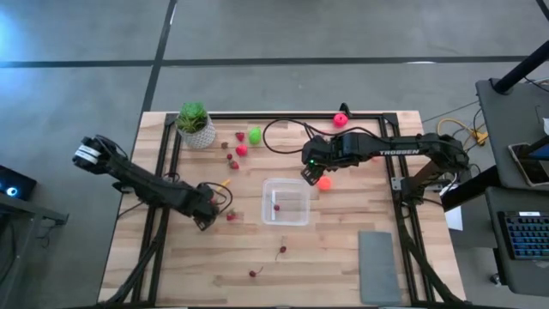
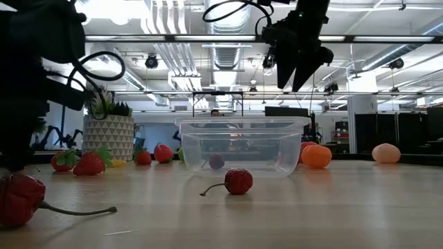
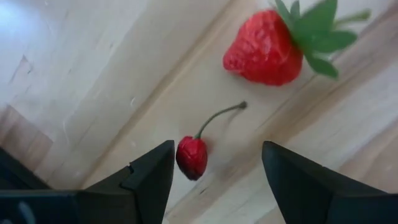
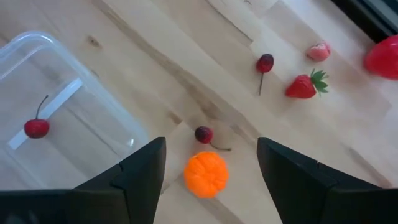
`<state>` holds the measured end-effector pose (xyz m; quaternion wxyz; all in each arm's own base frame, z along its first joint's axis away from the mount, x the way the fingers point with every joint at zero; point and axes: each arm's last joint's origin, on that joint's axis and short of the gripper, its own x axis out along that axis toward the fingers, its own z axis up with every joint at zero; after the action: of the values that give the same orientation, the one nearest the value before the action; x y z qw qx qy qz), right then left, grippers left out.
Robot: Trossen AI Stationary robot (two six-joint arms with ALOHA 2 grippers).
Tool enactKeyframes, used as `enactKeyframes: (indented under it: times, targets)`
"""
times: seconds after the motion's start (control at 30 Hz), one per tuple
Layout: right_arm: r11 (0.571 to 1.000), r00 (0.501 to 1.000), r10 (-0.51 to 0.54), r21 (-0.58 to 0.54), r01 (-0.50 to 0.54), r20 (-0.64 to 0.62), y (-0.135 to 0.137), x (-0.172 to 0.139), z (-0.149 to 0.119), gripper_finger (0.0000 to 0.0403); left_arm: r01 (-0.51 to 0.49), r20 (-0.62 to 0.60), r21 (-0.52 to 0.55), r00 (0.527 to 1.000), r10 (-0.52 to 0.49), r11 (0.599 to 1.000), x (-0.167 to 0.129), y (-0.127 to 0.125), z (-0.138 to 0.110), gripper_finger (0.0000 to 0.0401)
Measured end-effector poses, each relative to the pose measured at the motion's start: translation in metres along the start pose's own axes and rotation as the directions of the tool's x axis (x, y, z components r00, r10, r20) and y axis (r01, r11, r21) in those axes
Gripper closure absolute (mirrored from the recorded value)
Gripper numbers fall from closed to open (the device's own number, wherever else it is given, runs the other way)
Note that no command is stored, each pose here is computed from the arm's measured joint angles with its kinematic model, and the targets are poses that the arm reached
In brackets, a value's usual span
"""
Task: Pick and placing Produce into tupperware
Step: Put the red cherry into the transparent container
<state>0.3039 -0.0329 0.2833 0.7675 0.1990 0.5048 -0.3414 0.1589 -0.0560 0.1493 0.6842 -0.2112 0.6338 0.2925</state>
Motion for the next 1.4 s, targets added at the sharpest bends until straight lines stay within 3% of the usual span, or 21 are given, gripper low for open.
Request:
enactKeyframes:
  times: [0.5, 0.87, 1.4]
  targets:
    - [0.999, 0.999, 0.048, 0.024, -0.048, -0.010, 0.002, 0.000, 0.001, 0.0158, 0.106, -0.037, -0.129, 0.993, -0.112, 0.986, -0.010, 0.028, 0.007, 0.0173]
    - [0.998, 0.999, 0.054, 0.027, -0.053, -0.004, 0.003, 0.000, 0.002, 0.0158, 0.065, -0.081, -0.140, 0.994, -0.077, 0.988, 0.007, 0.037, 0.004, 0.0175]
    - [0.997, 0.998, 0.067, 0.028, -0.067, 0.014, 0.004, 0.000, 0.003, 0.0159, 0.092, -0.088, -0.141, 0.991, -0.105, 0.986, 0.011, 0.030, 0.011, 0.0300]
